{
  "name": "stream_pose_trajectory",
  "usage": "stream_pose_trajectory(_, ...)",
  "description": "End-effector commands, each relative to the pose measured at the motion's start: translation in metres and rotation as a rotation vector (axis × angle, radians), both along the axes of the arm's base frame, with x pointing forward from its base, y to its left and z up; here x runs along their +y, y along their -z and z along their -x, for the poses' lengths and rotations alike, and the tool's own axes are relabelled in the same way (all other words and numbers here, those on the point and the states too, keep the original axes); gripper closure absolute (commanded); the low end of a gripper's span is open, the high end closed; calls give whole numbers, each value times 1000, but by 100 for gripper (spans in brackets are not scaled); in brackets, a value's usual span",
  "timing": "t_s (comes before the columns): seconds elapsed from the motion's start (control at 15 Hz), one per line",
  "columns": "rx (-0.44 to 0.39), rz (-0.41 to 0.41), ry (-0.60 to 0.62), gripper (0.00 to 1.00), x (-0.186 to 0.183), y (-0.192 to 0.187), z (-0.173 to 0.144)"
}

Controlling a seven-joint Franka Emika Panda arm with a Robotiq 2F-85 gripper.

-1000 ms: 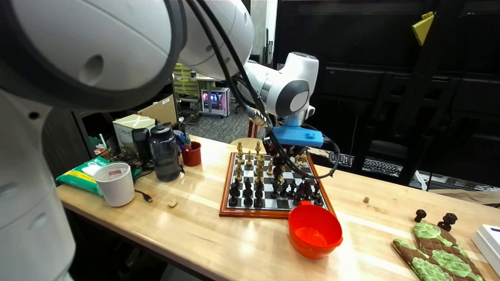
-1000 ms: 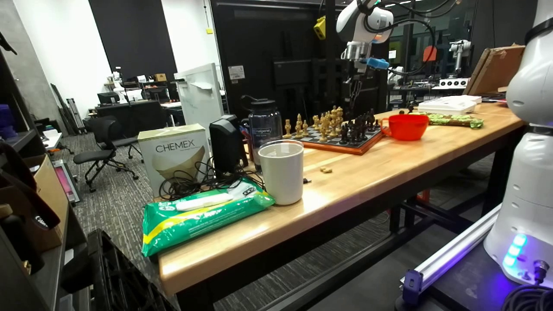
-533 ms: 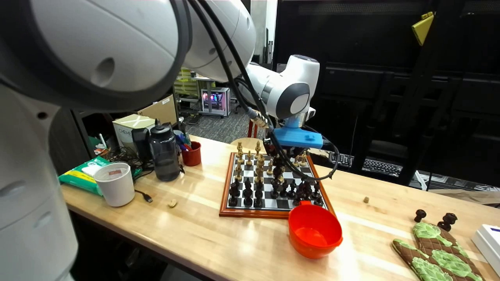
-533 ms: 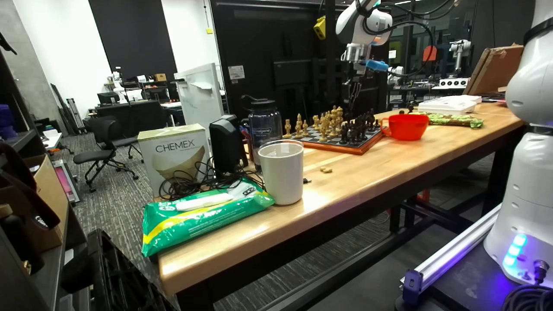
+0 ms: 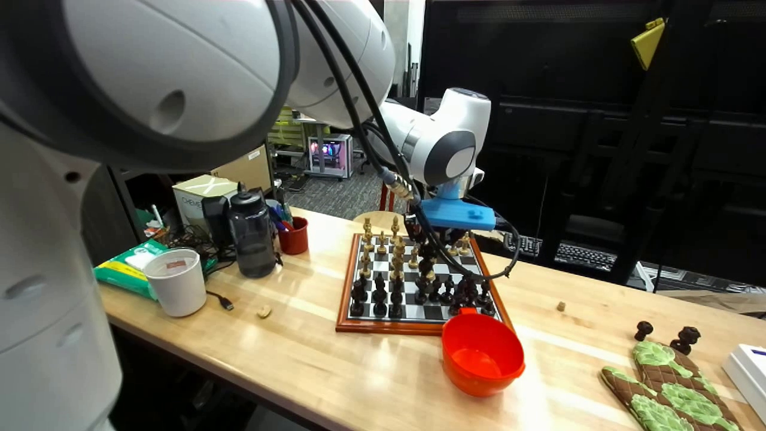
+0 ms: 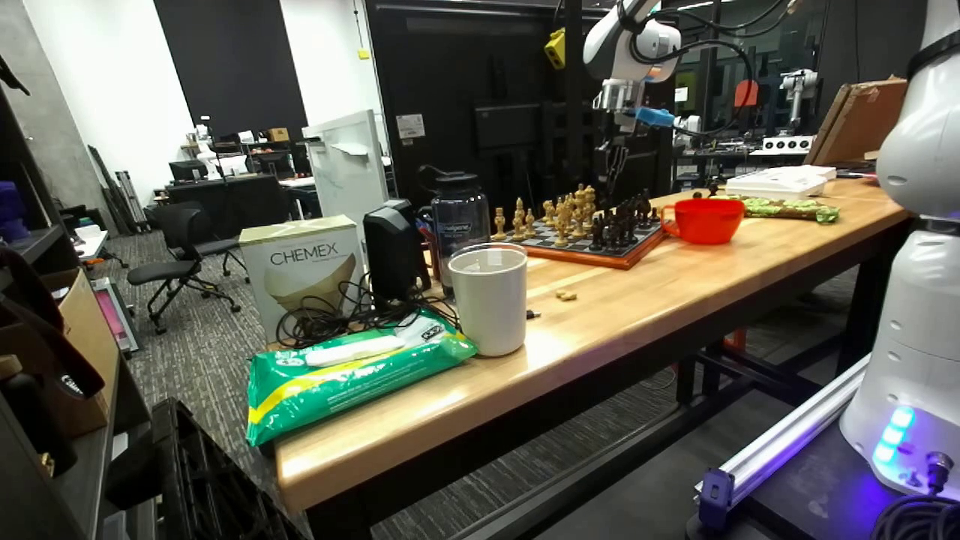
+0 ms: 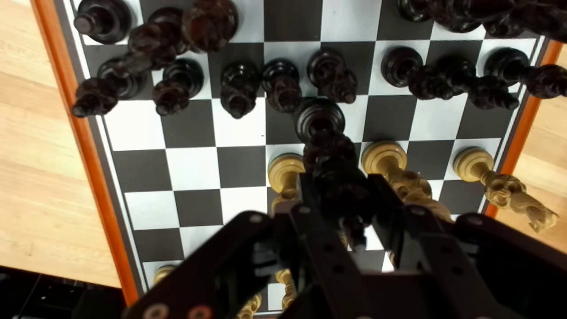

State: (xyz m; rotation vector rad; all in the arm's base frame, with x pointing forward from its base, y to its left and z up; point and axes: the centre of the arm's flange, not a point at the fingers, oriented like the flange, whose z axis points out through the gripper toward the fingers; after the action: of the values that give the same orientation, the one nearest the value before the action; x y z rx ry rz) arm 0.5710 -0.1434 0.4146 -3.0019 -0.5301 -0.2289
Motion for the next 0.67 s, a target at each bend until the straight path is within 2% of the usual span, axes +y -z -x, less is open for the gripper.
stream_pose_trajectory(0.0,-12,-16,-1,92,-2,1,-2)
stream_pose_trajectory(0.2,-9,-17,-1,92,-2,2,-3)
stream_pose_trajectory(0.27,-7,-19,2,42,-2,2,-2)
stream_pose_trajectory(0.33,-6,-19,4,42,-3,2,-2)
stream_pose_trajectory(0.6,-10,-19,8,19,-4,0,-2)
